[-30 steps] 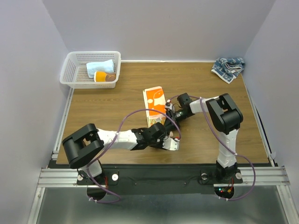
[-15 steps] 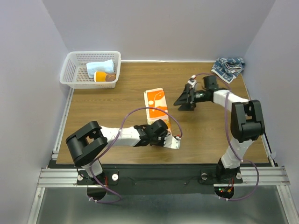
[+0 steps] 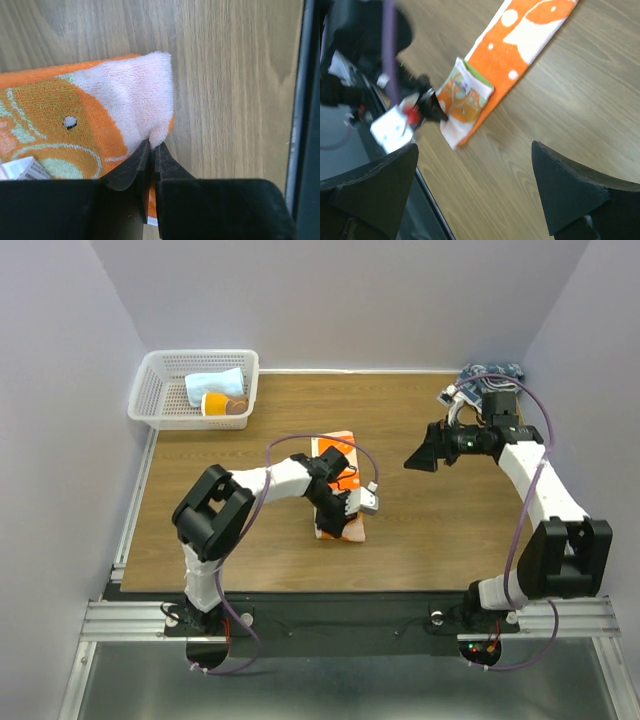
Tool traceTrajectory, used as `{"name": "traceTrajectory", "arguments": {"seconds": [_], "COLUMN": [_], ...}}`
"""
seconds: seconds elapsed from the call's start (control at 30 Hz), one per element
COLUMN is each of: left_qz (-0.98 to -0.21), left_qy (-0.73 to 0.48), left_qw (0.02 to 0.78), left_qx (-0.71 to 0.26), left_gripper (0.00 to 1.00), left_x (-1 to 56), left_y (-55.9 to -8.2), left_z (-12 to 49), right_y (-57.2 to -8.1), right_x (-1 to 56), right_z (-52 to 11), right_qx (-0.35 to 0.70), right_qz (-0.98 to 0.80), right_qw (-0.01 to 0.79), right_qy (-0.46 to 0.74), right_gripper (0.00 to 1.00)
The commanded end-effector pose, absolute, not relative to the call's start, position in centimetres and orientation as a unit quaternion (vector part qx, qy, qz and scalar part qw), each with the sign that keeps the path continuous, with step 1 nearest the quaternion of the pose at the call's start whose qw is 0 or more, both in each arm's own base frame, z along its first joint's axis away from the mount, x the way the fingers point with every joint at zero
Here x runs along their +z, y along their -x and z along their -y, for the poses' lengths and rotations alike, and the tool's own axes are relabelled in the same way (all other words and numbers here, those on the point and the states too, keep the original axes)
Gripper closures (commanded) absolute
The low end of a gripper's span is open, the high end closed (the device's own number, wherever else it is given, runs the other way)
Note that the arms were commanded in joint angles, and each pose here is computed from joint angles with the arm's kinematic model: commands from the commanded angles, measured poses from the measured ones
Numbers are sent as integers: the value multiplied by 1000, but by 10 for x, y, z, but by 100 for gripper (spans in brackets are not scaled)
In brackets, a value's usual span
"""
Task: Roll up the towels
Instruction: Roll the towel
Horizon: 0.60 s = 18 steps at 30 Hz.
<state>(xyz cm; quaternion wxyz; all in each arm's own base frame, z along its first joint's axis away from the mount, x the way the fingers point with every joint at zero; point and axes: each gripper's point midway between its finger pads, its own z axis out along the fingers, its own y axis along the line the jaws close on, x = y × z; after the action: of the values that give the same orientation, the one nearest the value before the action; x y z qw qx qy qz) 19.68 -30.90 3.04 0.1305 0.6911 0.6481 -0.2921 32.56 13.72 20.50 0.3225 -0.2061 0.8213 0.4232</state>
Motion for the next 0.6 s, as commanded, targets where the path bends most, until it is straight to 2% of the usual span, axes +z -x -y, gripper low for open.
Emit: {"name": "traceTrajectory", "arguments": {"seconds": [0.0,0.2,0.3,0.57], "left_qz": [-642,-659,-665,-692], "left_qy": [-652,-596,-578,-540], "left_qw": [48,-17,-32,-63], "left_qx": [-401,-459,-472,-474], "left_gripper": [90,90,89,88], "left_x": [50,38,26,2], "left_y": [-167,-181,-193,-214], "left_z": [310,304,301,297], "right_y": [-286,-235,-225,-234], "right_x": [197,188,184,147], "right_z": [-130,-142,-155,-217], "right_qx": [382,357,336,261], "right_qz": [-805,-793,-792,-774], "right_qw": [334,313,305,320], "right_qy": [308,382,409,480], "right_gripper": [3,18,21,22]}}
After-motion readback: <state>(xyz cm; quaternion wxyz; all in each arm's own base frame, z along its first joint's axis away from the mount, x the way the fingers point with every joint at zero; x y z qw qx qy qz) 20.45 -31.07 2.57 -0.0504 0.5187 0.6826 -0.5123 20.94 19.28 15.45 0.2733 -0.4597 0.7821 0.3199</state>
